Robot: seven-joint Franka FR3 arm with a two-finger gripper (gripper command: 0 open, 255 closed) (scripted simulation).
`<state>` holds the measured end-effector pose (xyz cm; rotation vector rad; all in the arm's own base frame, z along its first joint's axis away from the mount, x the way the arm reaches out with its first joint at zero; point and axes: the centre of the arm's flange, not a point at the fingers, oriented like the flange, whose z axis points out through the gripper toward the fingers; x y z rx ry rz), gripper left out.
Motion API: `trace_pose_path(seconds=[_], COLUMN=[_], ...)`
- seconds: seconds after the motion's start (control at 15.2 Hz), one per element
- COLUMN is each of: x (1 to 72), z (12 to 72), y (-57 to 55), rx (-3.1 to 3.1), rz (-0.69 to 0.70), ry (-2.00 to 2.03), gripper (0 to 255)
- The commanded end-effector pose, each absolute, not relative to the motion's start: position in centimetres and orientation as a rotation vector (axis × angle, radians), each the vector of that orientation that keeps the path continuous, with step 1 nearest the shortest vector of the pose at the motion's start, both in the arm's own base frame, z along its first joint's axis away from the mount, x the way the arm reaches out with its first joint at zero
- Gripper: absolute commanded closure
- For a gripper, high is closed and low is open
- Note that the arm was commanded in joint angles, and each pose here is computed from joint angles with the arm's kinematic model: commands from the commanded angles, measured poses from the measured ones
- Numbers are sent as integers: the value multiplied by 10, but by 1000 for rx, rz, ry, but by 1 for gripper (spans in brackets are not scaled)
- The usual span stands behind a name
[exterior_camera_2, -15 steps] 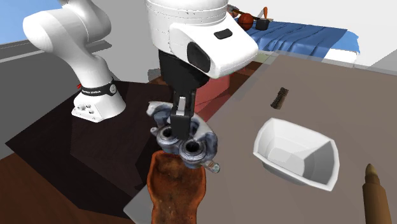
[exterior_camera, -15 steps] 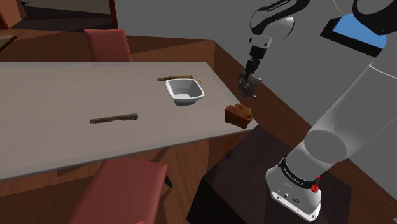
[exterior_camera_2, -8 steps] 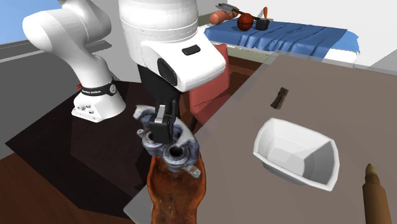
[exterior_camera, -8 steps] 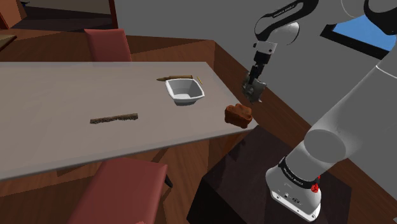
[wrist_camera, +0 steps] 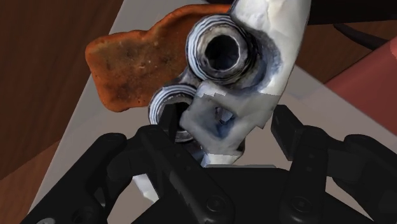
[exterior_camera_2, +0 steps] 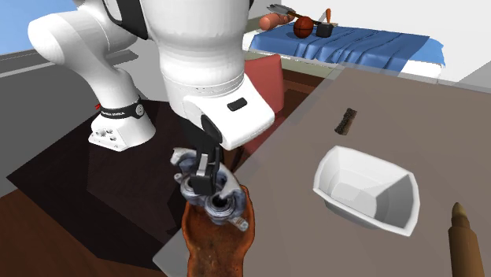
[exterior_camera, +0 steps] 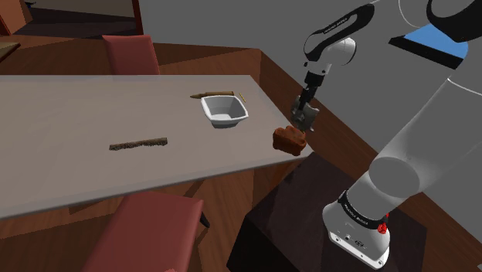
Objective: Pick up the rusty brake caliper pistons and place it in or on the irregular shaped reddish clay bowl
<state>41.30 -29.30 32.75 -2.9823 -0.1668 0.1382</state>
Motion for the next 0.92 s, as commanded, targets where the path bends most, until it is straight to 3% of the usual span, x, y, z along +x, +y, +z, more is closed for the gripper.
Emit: trace_pose_path(seconds=[0.0, 0.86], x=[413, 413], z=[317, 278], y=[-293, -293], rx=[-2983, -2983], rz=[137, 137], ry=[-167, -167], gripper=[255, 255])
